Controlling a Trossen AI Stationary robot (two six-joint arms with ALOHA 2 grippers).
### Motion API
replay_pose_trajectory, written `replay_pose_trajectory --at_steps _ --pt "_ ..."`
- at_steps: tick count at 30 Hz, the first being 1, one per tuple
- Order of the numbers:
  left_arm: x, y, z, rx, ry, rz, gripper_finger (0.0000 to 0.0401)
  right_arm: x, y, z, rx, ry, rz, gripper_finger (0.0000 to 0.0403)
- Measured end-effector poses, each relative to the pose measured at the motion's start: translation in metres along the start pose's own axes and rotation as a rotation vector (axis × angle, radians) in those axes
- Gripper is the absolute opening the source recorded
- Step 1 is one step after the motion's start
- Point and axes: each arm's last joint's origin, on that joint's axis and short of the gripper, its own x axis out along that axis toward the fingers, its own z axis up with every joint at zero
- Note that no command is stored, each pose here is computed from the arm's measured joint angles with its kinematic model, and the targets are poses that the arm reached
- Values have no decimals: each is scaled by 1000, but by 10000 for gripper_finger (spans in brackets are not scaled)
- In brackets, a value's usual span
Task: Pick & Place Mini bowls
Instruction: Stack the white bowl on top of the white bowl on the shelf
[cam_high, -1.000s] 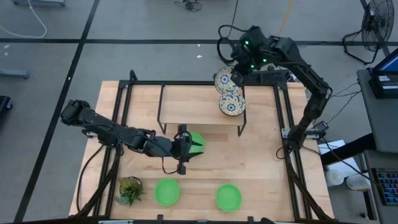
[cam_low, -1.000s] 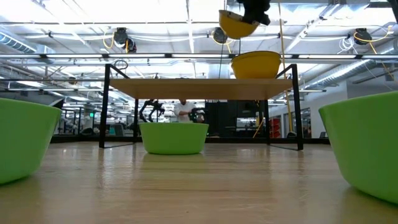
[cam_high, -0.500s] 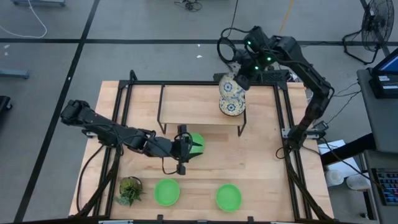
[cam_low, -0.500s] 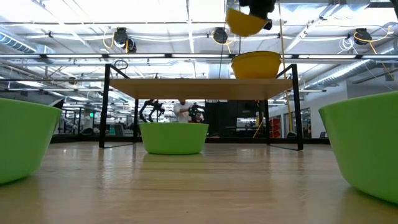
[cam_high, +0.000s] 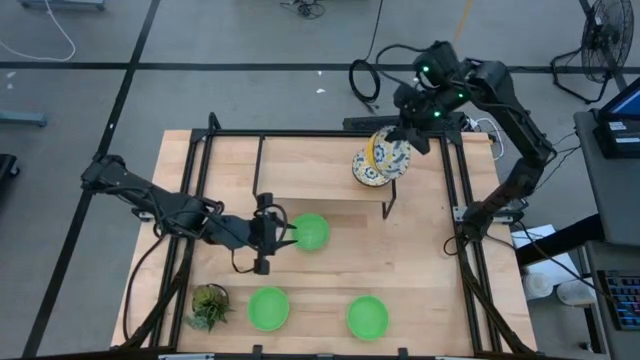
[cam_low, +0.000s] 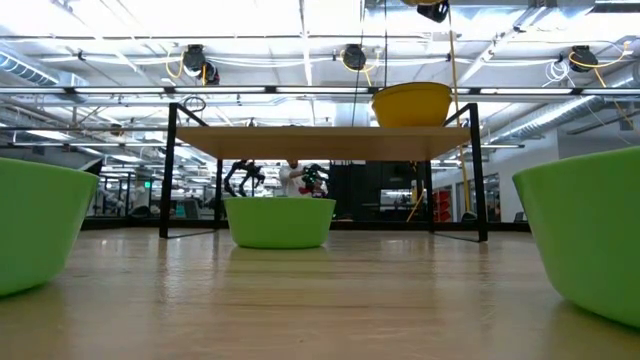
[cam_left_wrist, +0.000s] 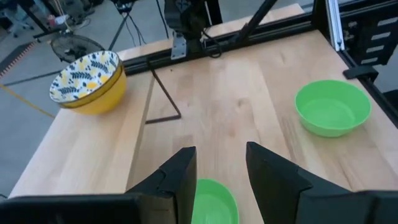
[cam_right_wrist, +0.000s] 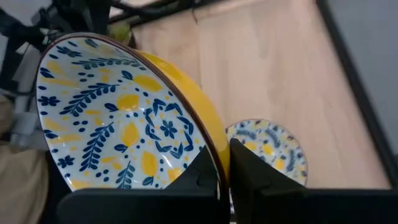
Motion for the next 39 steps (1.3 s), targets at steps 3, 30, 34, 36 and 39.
replay_pose_trajectory --at_steps 3,30,34,36,39 --pt "0 0 0 -11 3 0 136 -10 5 4 -36 -88 -49 6" --pt "3 6 0 -1 3 20 132 34 -14 -12 19 47 -13 7" --pt "3 6 0 -2 3 19 138 46 -22 -19 26 105 -47 7" --pt "3 6 0 -2 3 19 143 53 -26 -22 26 116 -45 6" --pt "3 6 0 -3 3 19 150 61 -33 -27 34 141 -62 6"
